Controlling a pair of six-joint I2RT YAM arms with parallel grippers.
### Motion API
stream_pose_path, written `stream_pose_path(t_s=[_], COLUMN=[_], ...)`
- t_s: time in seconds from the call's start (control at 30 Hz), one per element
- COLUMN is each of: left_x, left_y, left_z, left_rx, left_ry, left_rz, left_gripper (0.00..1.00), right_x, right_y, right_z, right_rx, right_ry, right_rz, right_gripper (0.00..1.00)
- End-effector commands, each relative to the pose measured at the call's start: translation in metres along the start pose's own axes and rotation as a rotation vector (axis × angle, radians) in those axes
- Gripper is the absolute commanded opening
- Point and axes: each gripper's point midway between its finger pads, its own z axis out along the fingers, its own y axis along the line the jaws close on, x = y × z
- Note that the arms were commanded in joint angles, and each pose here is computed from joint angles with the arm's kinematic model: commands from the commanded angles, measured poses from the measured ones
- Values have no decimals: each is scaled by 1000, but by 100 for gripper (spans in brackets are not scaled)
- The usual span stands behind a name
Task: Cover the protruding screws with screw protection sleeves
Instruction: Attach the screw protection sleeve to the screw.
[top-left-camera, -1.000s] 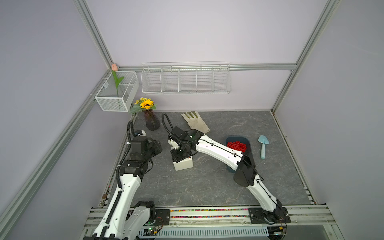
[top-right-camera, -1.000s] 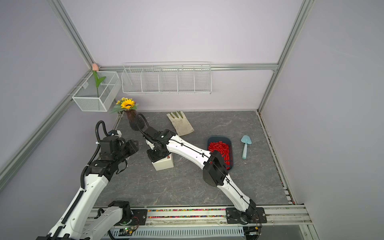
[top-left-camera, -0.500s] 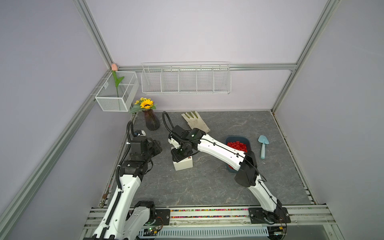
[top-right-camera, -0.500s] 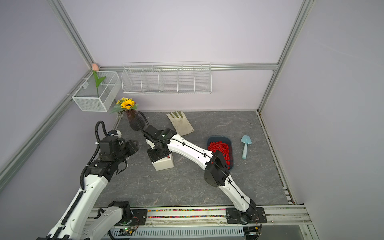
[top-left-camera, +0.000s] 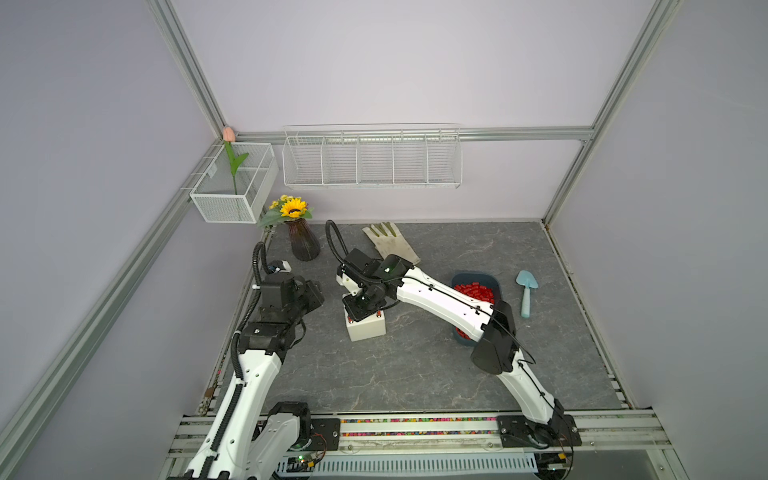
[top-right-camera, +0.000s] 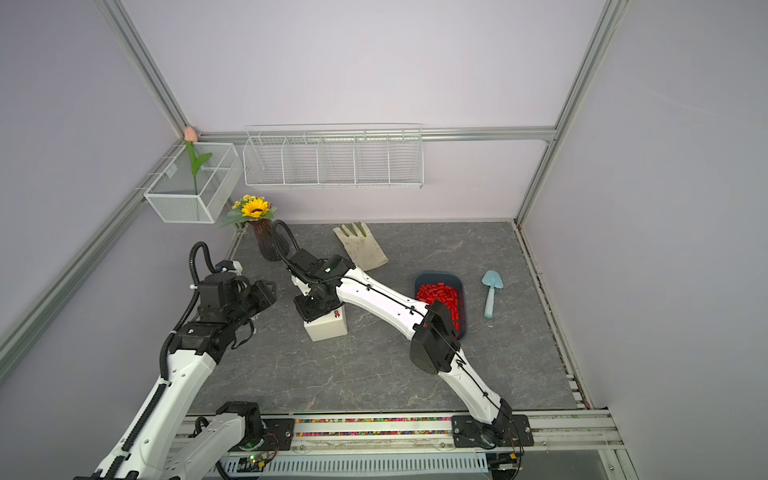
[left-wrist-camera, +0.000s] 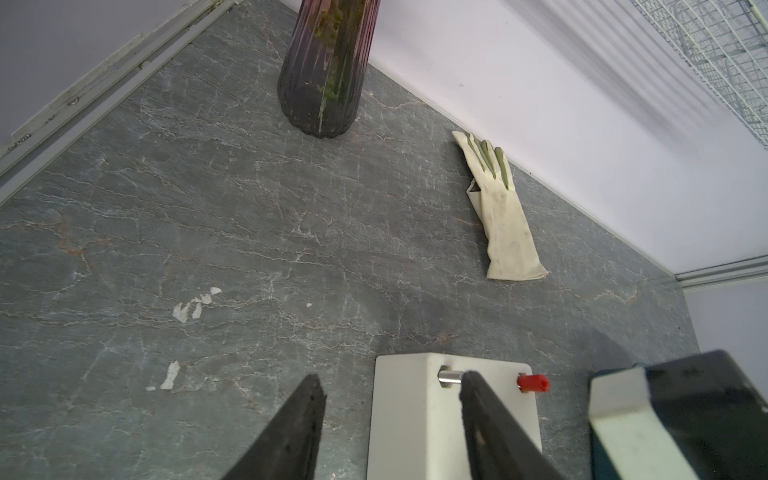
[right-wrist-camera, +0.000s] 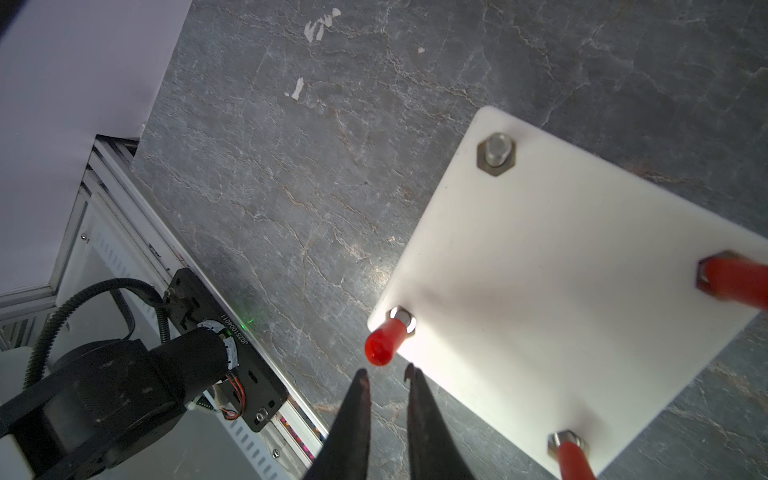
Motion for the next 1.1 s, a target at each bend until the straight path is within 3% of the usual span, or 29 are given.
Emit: stream_pose_path(t_s=[0.0, 1.07], left_x=[1, 2], left_y=[4, 7], left_z=[-2, -3], left_rx=[-15, -27], left_ry=[-1, -3], left_rz=[-5, -2], left_gripper=[55, 56], right_x=[-6, 4], right_y=[5, -4], right_z=[-17, 17], right_rx=[-23, -28], right_ry=[-23, 58], right_rz=[-6, 21], right_gripper=[20, 20])
